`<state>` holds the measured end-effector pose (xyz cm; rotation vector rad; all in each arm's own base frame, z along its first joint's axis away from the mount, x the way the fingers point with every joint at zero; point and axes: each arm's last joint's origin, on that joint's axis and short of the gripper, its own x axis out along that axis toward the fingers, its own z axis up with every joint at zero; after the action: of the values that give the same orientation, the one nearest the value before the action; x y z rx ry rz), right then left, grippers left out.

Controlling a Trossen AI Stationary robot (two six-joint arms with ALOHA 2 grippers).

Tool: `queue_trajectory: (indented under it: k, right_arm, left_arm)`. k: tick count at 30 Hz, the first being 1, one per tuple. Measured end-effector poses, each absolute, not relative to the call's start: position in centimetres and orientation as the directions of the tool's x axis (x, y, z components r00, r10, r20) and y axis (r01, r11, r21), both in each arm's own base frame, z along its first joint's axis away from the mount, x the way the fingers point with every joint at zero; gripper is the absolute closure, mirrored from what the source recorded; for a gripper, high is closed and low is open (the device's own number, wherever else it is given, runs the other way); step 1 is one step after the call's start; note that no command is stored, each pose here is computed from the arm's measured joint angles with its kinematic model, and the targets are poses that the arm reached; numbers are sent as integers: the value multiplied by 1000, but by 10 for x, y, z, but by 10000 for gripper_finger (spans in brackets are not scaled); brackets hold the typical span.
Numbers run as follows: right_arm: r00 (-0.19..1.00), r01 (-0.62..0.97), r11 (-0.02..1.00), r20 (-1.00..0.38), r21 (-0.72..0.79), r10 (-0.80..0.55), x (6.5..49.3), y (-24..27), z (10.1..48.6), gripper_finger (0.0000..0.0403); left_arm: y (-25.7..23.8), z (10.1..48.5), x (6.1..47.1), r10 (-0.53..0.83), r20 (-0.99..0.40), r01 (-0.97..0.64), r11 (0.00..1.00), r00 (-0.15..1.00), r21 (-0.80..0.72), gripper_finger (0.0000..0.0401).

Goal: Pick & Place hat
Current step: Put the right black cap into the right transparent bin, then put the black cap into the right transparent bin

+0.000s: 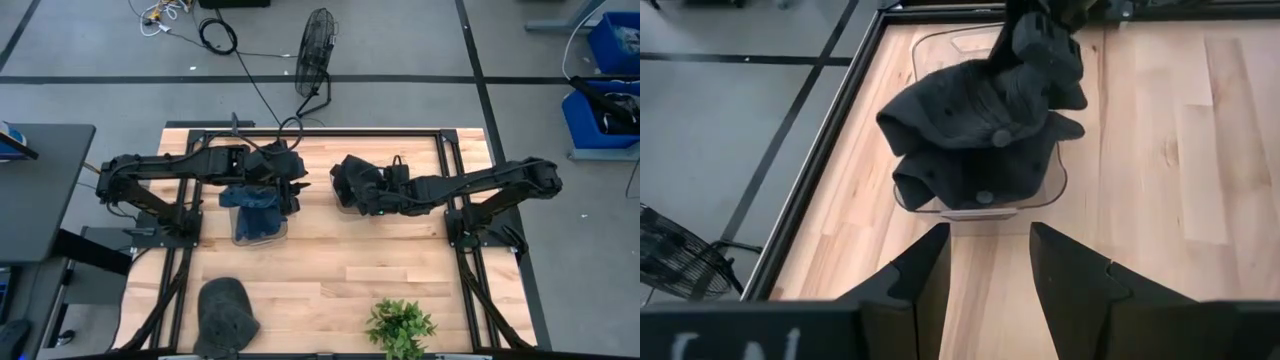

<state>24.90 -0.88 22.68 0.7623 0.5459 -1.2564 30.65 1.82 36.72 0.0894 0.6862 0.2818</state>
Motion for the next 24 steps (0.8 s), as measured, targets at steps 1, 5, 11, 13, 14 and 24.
queue_trajectory:
  k: [1, 5, 11, 13, 14, 24]
  right_arm:
    - [240, 970, 122, -735, 211, -634, 248, -9, 223, 397]
    - [239, 970, 115, -735, 216, -635, 245, -12, 208, 395]
    - [233, 972, 159, -765, 172, -600, 243, -17, 200, 363]
    - [239, 969, 199, -760, 147, -605, 244, -17, 200, 345]
    - [241, 967, 215, -753, 134, -612, 244, -17, 200, 336]
    - [266, 936, 349, -742, 46, -615, 253, -17, 224, 254]
  left_arm:
    - [18, 367, 306, 286, -613, -227, 958, 737, 174, 259]
    - [18, 367, 306, 286, -613, -227, 958, 737, 174, 259]
    - [18, 367, 306, 286, -613, -227, 958, 737, 174, 259]
    - [18, 367, 307, 286, -613, -227, 958, 737, 174, 259]
    - [18, 367, 307, 286, -613, -227, 958, 737, 174, 259]
    - [18, 366, 306, 286, -621, -225, 958, 730, 177, 259]
